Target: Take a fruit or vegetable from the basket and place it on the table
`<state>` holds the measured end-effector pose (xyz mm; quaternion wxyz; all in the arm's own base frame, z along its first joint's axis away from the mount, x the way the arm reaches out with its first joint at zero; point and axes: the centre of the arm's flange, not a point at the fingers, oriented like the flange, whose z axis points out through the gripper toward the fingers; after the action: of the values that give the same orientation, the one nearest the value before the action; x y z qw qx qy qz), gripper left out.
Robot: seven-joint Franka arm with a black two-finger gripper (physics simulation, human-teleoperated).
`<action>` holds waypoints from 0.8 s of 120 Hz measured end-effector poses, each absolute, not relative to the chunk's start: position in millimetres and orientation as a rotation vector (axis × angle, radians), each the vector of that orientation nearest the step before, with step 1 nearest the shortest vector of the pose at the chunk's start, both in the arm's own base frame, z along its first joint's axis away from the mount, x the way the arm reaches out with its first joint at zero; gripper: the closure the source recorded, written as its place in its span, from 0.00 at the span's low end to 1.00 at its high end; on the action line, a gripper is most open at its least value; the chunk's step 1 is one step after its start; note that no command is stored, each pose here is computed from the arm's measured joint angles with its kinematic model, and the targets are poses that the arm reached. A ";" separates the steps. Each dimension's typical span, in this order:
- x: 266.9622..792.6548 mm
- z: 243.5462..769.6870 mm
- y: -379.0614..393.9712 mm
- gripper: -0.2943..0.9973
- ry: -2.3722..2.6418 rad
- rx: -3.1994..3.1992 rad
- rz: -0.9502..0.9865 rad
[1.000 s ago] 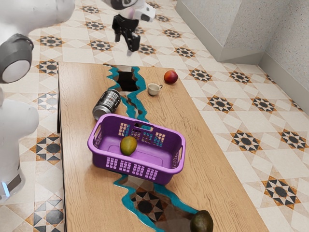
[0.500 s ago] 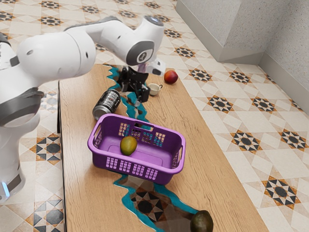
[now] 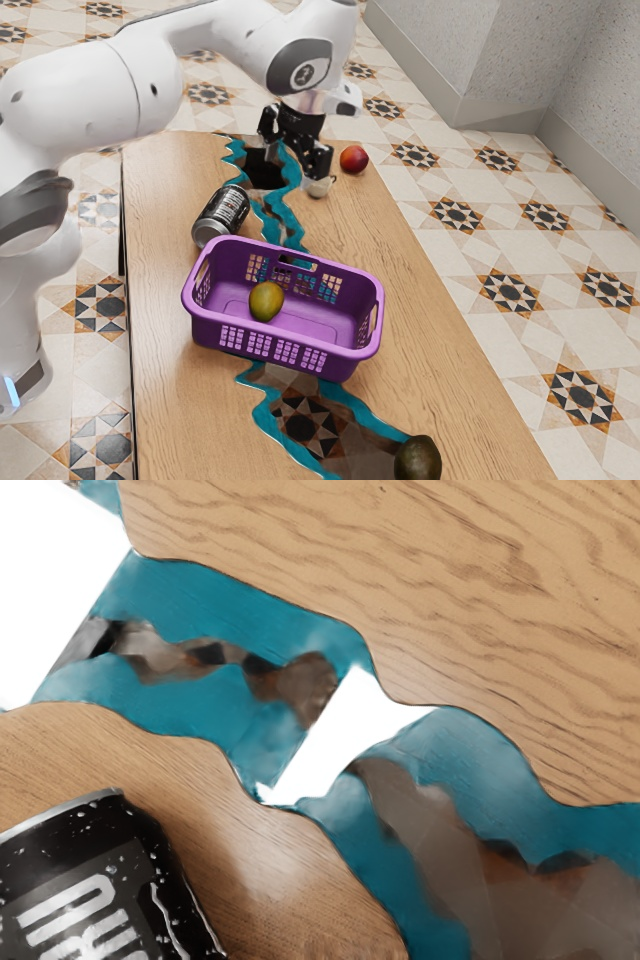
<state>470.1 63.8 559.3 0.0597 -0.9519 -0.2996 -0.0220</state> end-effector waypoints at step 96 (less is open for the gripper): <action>436.8 540.7 -145.6 0.25 -0.811 -2.869 0.074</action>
<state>436.8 -145.6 540.7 0.0798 -0.9590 -0.2710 0.0248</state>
